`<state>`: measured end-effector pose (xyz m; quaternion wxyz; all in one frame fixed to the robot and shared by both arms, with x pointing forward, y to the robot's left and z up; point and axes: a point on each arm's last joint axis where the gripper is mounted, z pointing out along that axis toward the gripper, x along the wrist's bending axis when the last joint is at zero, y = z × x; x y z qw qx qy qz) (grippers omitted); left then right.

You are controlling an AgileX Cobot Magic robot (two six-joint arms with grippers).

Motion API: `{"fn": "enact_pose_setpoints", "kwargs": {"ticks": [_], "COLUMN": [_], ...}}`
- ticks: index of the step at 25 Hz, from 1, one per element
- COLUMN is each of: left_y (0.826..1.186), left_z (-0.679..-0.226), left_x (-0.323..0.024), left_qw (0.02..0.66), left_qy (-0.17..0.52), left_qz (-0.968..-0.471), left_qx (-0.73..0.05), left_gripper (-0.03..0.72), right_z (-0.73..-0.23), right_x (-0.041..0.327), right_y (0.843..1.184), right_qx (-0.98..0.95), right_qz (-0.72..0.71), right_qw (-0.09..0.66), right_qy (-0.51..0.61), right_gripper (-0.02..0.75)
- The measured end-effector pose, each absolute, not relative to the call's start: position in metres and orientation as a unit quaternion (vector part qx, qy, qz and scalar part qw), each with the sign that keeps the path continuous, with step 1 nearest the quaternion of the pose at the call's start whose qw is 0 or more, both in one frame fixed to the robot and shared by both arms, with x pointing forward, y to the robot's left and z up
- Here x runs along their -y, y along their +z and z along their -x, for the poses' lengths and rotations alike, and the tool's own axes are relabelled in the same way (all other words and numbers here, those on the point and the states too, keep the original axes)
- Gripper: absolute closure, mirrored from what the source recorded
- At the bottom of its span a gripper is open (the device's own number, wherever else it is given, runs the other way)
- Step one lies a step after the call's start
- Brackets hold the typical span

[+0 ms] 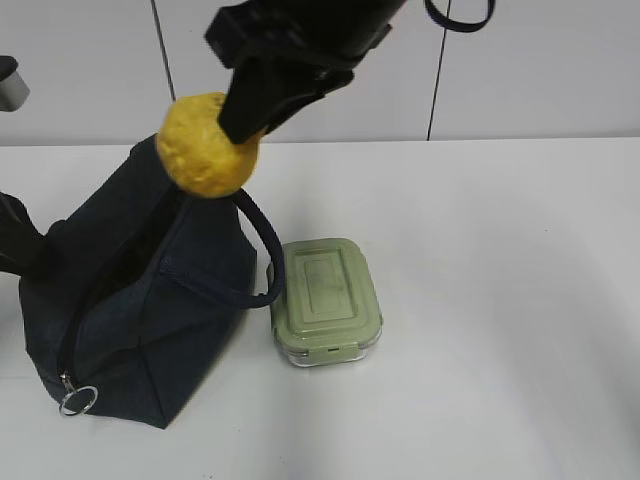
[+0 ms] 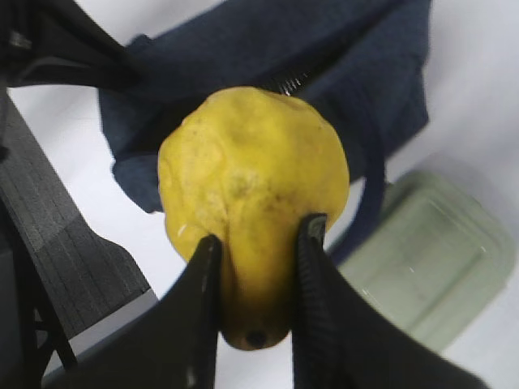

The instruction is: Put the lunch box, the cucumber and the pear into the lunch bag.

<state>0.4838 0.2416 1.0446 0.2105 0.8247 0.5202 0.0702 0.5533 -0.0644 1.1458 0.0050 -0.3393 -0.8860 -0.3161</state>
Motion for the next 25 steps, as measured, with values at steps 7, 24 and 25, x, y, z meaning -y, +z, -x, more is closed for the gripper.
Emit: {"fn": "enact_pose_setpoints", "kwargs": {"ticks": [7,24,25], "left_y": [1.045,1.045,1.045], "left_z": [-0.484,-0.484,-0.484], "left_x": [-0.242,-0.242,-0.242], "left_qw": [0.21,0.21,0.21], "left_qy": [0.07,0.069,0.069], "left_qz": [-0.825,-0.825,-0.825], "left_qx": [-0.52,-0.52,-0.52], "left_gripper": [0.686,0.686,0.686], "right_z": [-0.539,-0.569,-0.569], "right_x": [0.016,-0.014,-0.014], "right_y": [1.137,1.043,1.04], "right_qx": [0.892,0.926,0.927], "right_qz": [0.267,0.269,0.271], "right_qw": [0.004,0.02,0.019], "right_qy": [-0.365,-0.265,-0.257], "right_gripper": [0.574,0.575,0.575]}}
